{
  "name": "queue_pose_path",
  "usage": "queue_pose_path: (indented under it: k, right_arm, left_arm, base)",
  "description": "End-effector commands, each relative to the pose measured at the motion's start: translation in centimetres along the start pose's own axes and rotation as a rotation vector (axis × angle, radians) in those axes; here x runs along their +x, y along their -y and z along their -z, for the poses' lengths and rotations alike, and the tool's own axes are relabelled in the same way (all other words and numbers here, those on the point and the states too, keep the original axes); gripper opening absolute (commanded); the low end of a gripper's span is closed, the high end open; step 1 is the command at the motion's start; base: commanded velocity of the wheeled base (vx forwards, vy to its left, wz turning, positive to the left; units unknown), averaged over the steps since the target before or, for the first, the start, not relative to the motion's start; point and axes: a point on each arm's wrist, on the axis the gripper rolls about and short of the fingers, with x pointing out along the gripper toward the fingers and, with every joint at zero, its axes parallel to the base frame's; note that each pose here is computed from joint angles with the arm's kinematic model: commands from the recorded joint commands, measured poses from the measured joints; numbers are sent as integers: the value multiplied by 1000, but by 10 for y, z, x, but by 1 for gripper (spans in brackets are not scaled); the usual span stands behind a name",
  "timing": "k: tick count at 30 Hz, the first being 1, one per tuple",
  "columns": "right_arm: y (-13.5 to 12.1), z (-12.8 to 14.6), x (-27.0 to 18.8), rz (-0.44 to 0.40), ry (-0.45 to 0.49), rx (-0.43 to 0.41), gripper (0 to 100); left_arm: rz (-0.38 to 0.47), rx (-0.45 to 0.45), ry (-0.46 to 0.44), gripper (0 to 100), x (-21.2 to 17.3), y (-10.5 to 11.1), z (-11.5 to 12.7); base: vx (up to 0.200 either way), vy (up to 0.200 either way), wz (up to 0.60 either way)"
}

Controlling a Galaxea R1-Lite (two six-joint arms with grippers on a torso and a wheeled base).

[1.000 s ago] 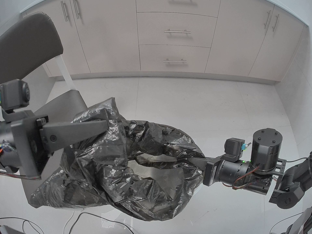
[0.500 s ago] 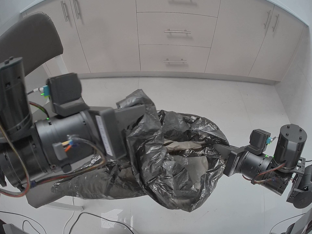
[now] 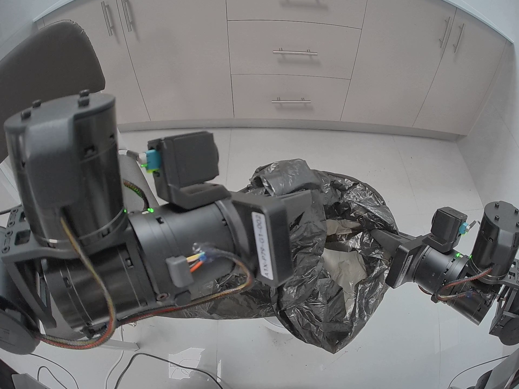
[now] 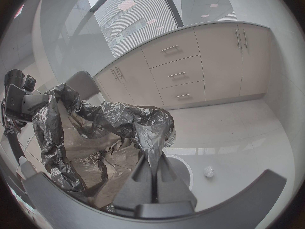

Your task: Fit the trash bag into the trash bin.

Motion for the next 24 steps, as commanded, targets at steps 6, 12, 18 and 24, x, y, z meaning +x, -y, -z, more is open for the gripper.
queue_pose_path:
  k: [6, 12, 18, 24]
  right_arm:
    - [5, -13, -12, 44, 60, -43, 0]
    - [6, -16, -16, 73, 74, -82, 0]
    - [4, -9, -15, 84, 47, -128, 0]
    - [7, 1, -11, 106, -43, -163, 0]
  left_arm:
    - [0, 1, -28, 0, 29, 2, 3]
    - [66, 6, -74, 0, 42, 14, 9]
    - [147, -83, -122, 0, 40, 16, 12]
    - [205, -153, -193, 0, 44, 1, 20]
  base:
    - [0, 0, 0]
    - [0, 0, 0]
    - [0, 0, 0]
    - [0, 0, 0]
